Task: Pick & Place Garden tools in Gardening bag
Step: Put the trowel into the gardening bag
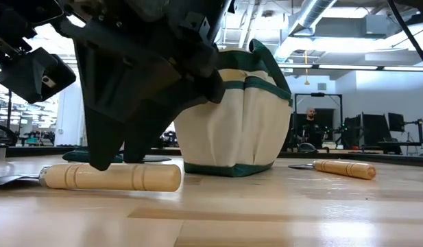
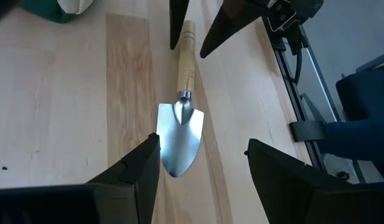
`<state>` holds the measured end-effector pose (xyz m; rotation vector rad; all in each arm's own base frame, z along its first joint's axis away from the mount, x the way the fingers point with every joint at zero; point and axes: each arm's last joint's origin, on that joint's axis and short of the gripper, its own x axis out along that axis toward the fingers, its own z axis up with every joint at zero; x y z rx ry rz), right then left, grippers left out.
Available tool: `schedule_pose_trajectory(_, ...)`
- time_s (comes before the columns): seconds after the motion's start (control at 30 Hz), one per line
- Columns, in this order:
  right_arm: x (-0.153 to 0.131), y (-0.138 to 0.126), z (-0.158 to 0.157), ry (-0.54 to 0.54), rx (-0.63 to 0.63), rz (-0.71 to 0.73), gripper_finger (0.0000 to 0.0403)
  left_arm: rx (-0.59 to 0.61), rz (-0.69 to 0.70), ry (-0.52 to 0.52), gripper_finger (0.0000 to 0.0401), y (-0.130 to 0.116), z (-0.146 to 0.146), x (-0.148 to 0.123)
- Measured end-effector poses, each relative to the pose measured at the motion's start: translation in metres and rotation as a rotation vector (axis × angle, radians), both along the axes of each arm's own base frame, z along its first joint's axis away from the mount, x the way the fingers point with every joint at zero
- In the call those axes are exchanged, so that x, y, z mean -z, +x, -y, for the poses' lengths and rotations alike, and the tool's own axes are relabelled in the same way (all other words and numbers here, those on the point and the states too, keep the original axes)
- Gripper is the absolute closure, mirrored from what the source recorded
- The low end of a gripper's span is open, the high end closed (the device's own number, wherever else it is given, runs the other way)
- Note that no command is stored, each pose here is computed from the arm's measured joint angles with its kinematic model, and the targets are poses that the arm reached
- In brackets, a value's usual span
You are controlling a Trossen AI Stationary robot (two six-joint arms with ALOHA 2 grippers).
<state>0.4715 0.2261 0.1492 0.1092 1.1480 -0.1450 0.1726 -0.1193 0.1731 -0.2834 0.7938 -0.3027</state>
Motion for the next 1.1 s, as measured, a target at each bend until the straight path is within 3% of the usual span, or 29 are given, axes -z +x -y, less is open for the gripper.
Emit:
schedule_pose_trajectory(0.17, 0.000, 0.004, 0.007, -0.006, -0.003, 0.003, 0.0251, 0.001, 0.001, 0.001, 0.0203, 0.000, 0.000, 0.000)
schedule_pose_trajectory(0.4, 0.017, 0.009, 0.006, 0.089, -0.066, -0.037, 0.0226, 0.003, 0.003, 0.002, 0.0203, 0.000, 0.000, 0.000)
schedule_pose_trajectory(0.53, 0.019, 0.008, 0.006, 0.091, -0.054, -0.063, 0.0216, 0.004, 0.004, 0.003, 0.0203, 0.000, 0.000, 0.000)
schedule_pose_trajectory(0.63, 0.020, 0.007, 0.007, 0.081, -0.050, -0.078, 0.0245, 0.004, 0.004, 0.003, 0.0203, 0.000, 0.000, 0.000)
schedule_pose_trajectory(0.77, 0.018, 0.006, 0.009, 0.094, -0.024, -0.089, 0.0356, 0.004, 0.004, 0.003, 0.0203, 0.000, 0.000, 0.000)
schedule_pose_trajectory(0.93, 0.015, 0.007, 0.008, 0.111, 0.032, -0.078, 0.0348, -0.003, 0.001, -0.005, 0.0203, 0.000, 0.000, 0.000)
schedule_pose_trajectory(1.1, -0.002, 0.013, 0.005, 0.091, 0.051, -0.003, 0.0348, -0.027, 0.049, -0.076, 0.0203, -0.004, -0.003, -0.013)
